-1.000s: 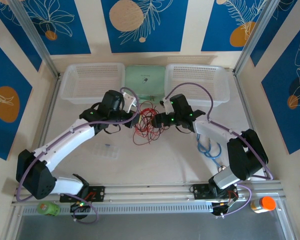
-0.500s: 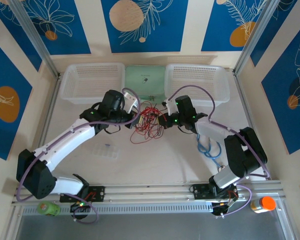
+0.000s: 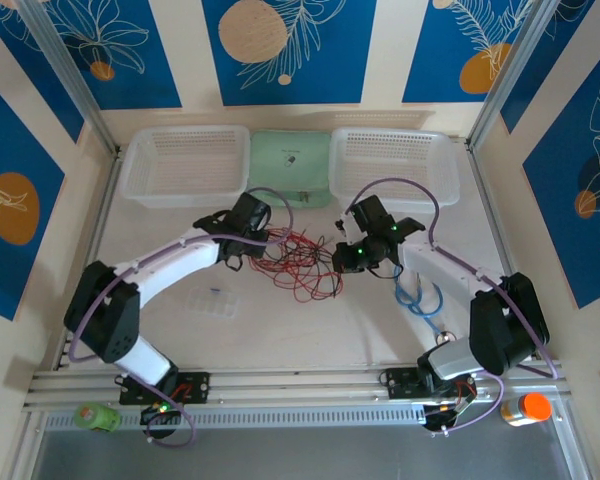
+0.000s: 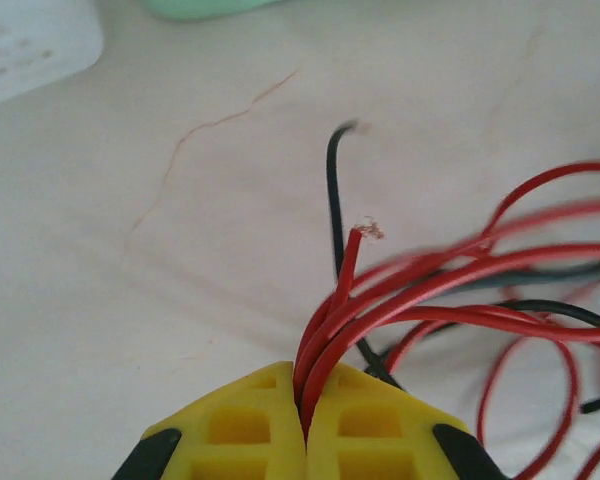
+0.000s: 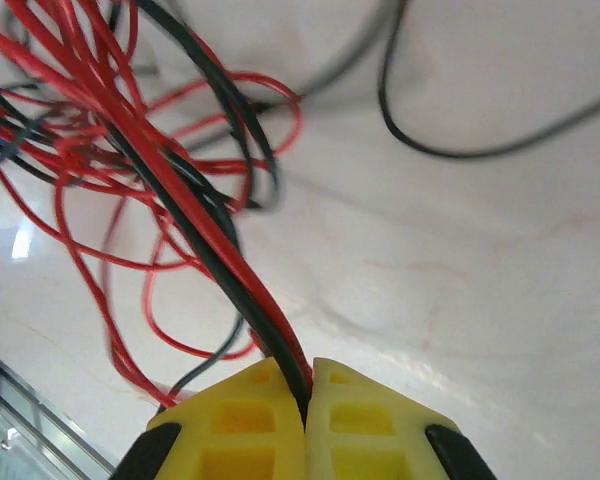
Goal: Untangle the cables
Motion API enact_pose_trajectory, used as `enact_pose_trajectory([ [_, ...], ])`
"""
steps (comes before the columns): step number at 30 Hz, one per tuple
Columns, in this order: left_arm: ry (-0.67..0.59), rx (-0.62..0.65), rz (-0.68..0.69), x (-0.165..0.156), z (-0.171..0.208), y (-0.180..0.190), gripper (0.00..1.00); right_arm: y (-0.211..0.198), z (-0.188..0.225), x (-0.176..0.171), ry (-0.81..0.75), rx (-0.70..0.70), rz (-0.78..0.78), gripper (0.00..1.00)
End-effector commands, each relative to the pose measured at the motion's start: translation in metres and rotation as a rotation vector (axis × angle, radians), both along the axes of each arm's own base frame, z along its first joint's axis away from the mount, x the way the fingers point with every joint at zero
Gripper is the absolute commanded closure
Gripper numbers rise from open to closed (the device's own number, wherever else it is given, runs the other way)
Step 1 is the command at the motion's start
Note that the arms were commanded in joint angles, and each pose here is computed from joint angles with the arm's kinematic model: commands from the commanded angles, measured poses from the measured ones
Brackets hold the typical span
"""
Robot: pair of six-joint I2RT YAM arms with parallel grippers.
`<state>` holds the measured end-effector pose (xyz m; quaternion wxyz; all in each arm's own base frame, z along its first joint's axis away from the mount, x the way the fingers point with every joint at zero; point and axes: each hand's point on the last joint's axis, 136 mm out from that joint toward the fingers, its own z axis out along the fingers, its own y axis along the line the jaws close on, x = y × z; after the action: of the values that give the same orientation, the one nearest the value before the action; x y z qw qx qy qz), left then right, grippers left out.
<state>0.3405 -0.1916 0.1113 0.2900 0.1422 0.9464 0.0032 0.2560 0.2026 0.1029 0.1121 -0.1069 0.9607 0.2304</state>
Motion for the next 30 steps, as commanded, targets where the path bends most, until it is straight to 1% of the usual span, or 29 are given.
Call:
enact_pose_trajectory([
  [1,-0.036,0.137,0.187,0.012,-0.019,0.043,0.94,-0.034,-0.026,-0.019,0.173,-0.160,-0.112,1.00],
  [3,-0.014,0.138,0.214,0.012,-0.033,0.047,0.89,-0.039,-0.037,-0.015,0.205,-0.185,-0.154,1.00],
  [5,0.014,0.108,0.218,0.010,-0.045,0.043,0.85,-0.042,-0.049,-0.012,0.233,-0.216,-0.188,1.00],
  [9,0.047,0.042,0.207,0.005,-0.052,0.033,0.75,-0.046,-0.062,-0.010,0.266,-0.253,-0.233,1.00],
  [10,0.046,0.032,0.204,0.004,-0.050,0.032,0.71,-0.048,-0.063,-0.010,0.268,-0.268,-0.247,1.00],
  [12,0.046,0.004,0.192,0.003,-0.044,0.028,0.59,-0.052,-0.061,-0.009,0.258,-0.289,-0.261,1.00],
  [13,0.044,-0.018,0.179,0.002,-0.038,0.024,0.51,-0.051,-0.058,-0.008,0.250,-0.290,-0.261,0.98],
  [14,0.041,-0.039,0.170,0.002,-0.031,0.022,0.46,-0.050,-0.054,-0.008,0.241,-0.287,-0.259,0.90],
  [16,0.040,-0.075,0.149,-0.001,-0.018,0.017,0.37,-0.047,-0.042,-0.007,0.212,-0.272,-0.254,0.69],
  [17,0.040,-0.095,0.141,-0.002,-0.010,0.014,0.33,-0.045,-0.034,-0.006,0.194,-0.263,-0.253,0.62],
  [18,0.046,-0.108,0.132,-0.004,-0.005,0.012,0.30,-0.044,-0.027,-0.006,0.180,-0.256,-0.253,0.57],
  [20,0.065,-0.133,0.116,-0.010,0.005,0.008,0.27,-0.040,-0.012,-0.006,0.148,-0.243,-0.251,0.48],
  [21,0.075,-0.144,0.113,-0.012,0.007,0.007,0.27,-0.037,-0.006,-0.006,0.135,-0.237,-0.246,0.46],
  [23,0.109,-0.169,0.107,-0.017,0.005,0.003,0.25,-0.030,0.005,-0.007,0.111,-0.228,-0.236,0.45],
  [26,0.153,-0.188,0.101,-0.021,-0.010,-0.003,0.25,-0.013,0.014,-0.009,0.093,-0.213,-0.205,0.45],
  [30,0.159,-0.190,0.096,-0.012,-0.031,-0.011,0.27,0.012,0.010,-0.006,0.085,-0.218,-0.166,0.46],
])
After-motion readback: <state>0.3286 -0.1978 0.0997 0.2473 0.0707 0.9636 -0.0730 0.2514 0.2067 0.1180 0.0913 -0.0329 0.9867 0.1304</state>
